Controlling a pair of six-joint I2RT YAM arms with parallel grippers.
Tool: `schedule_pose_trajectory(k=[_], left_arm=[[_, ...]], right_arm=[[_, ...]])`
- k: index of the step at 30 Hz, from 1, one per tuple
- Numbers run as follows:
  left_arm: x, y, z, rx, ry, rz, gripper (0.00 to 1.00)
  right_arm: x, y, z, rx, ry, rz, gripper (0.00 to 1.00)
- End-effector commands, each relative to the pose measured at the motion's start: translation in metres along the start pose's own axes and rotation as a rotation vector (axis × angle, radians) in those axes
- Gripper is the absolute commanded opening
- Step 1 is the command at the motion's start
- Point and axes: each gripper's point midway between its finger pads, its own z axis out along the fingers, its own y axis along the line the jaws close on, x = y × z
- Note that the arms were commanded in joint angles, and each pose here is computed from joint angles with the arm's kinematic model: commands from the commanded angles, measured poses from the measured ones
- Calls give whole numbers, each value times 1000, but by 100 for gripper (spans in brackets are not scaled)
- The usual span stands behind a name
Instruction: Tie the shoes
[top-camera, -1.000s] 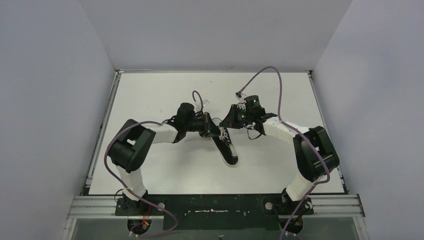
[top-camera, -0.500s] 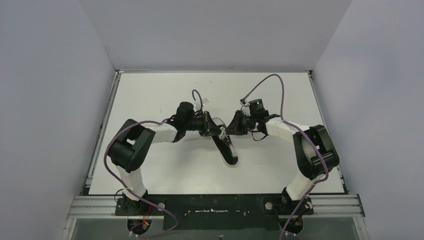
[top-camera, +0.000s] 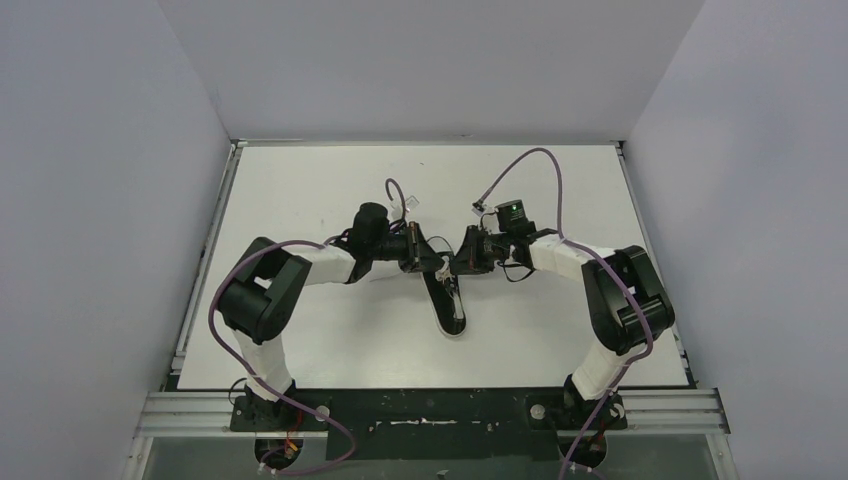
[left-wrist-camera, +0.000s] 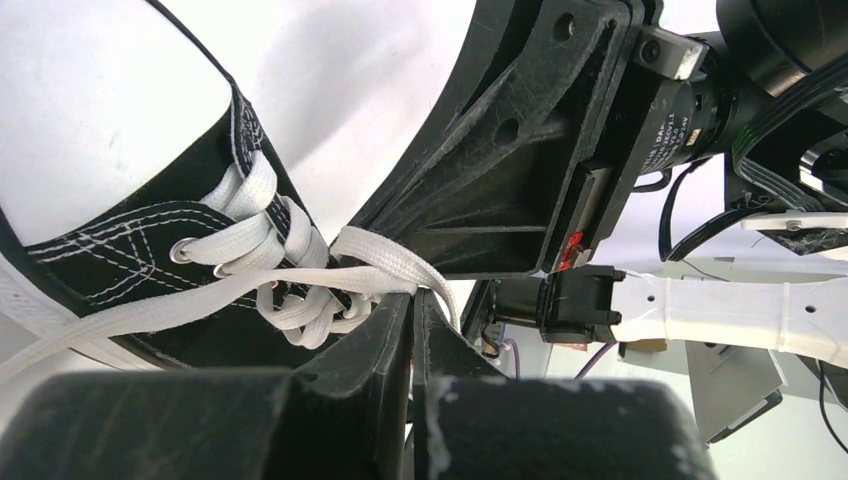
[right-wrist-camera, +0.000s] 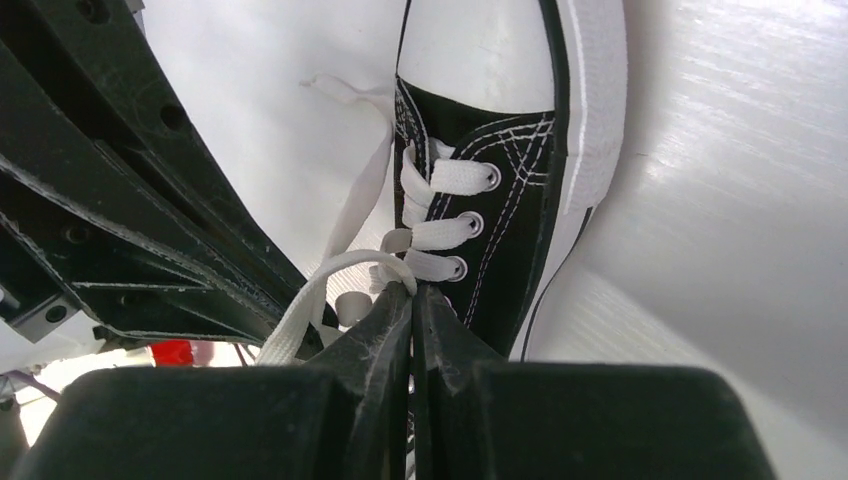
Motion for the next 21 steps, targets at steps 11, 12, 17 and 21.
schedule_pose_trajectory(k=[11, 12, 17, 21], left_arm=[[-17, -7, -2, 7, 11, -4, 0], [-19, -4, -1, -4, 12, -16, 0], [-24, -1, 9, -14, 25, -36, 0], [-27, 3, 9, -38, 29, -35, 0]], right_arm=[[-8, 12, -4, -33, 35, -350, 0], [-4, 11, -5, -36, 47, -365, 0], [4, 8, -4, -58, 63, -403, 0], [1, 11, -3, -75, 58, -409, 0]])
